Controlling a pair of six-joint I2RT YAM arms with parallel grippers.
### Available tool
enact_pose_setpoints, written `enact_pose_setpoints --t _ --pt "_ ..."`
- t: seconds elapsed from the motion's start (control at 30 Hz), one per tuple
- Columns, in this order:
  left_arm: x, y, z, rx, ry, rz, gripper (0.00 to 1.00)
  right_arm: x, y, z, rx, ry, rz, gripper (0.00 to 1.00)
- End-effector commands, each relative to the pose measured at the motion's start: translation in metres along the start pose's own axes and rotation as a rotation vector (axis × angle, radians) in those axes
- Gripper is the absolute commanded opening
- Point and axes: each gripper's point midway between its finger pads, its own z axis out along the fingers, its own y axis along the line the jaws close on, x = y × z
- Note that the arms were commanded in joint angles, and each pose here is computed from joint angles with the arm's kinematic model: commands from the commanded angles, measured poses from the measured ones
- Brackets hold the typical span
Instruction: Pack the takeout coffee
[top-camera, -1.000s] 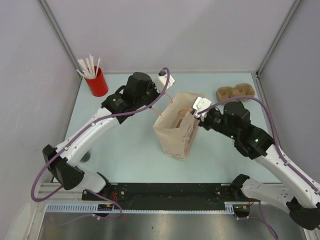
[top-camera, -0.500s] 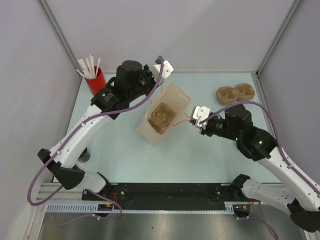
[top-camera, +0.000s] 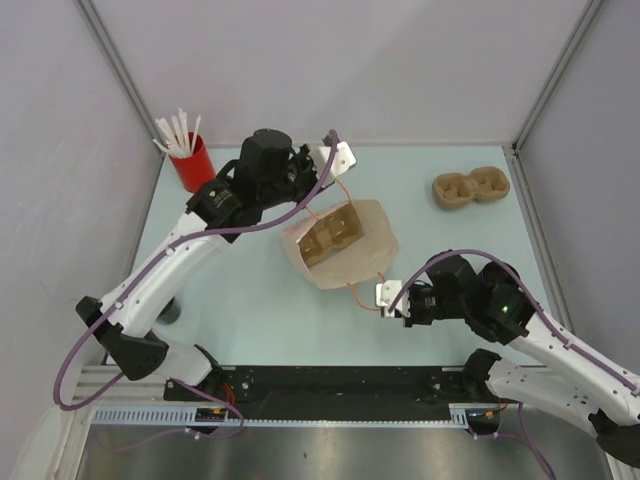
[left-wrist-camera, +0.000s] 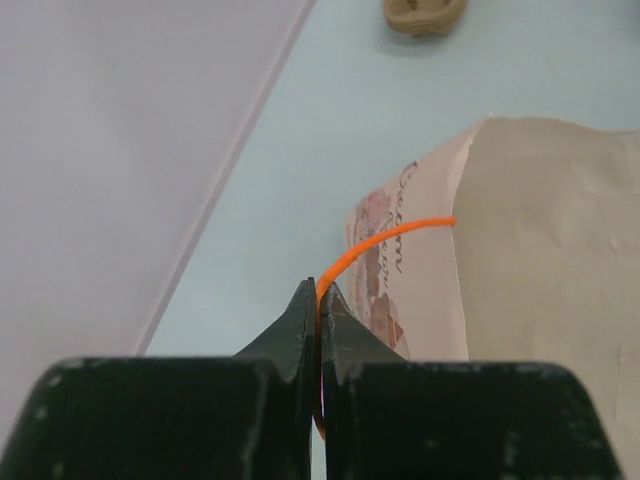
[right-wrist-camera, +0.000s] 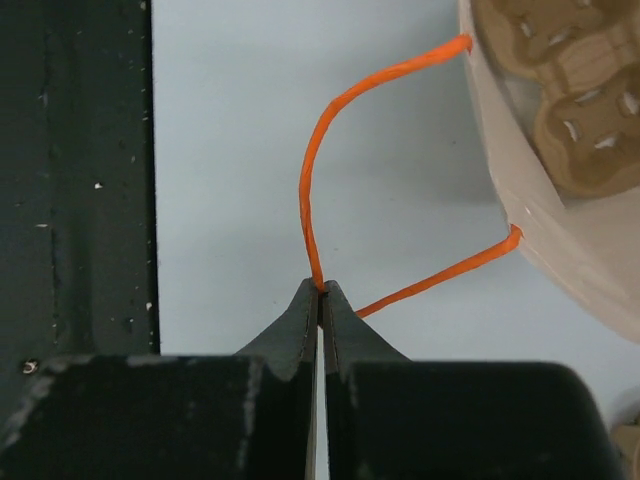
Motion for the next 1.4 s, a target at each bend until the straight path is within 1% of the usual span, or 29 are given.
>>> enact_pose_setpoints --t 0.0,0.03,0.17,0.23,0.27,0.47,0.67,0.8,0.93,0.97,1.13,1.33,1.37 --pt "-0.004 -0.042 -0.018 0.165 -0.049 0.038 0.0 0.012 0.027 0.006 -0.099 0.034 -0.012 0.0" --pt "0.0 -0.056 -0.02 0.22 -0.055 0.04 0.0 0.016 0.032 0.008 -0.116 0.044 -0.016 0.0" --pt "0.008 -0.093 -0.027 0.355 -0.045 0.07 0.0 0.029 0.038 0.015 -0.129 0.083 -0.019 0.0" --pt "0.011 -0.104 -0.031 0.401 -0.046 0.074 0.0 0.034 0.041 0.017 -0.131 0.096 -0.012 0.0" --pt "0.007 -0.109 -0.034 0.427 -0.066 0.074 0.0 0.035 0.041 0.017 -0.127 0.099 -0.013 0.0" --pt "0.006 -0.127 -0.045 0.521 -0.092 0.073 0.01 0.045 0.043 0.02 -0.11 0.109 -0.008 0.0" --pt "0.008 -0.133 -0.05 0.541 -0.096 0.085 0.01 0.045 0.043 0.021 -0.107 0.099 -0.006 0.0" --pt "0.006 -0.121 -0.045 0.473 -0.094 0.085 0.0 0.042 0.038 0.02 -0.08 0.092 -0.011 0.0" --pt "0.0 -0.108 -0.038 0.406 -0.095 0.072 0.0 0.037 0.024 0.016 -0.015 0.088 -0.028 0.0" --pt "-0.002 -0.105 -0.036 0.389 -0.096 0.07 0.0 0.034 0.018 0.014 0.013 0.08 -0.029 0.0" --pt "-0.011 -0.067 -0.022 0.197 -0.078 0.05 0.0 0.012 -0.014 -0.001 0.142 0.023 -0.041 0.0" --pt "-0.025 -0.038 -0.015 0.073 -0.08 0.053 0.0 -0.012 -0.054 -0.012 0.3 -0.03 -0.061 0.0" --pt "-0.024 -0.029 -0.015 0.028 -0.066 0.053 0.01 -0.02 -0.063 -0.018 0.33 -0.047 -0.064 0.0"
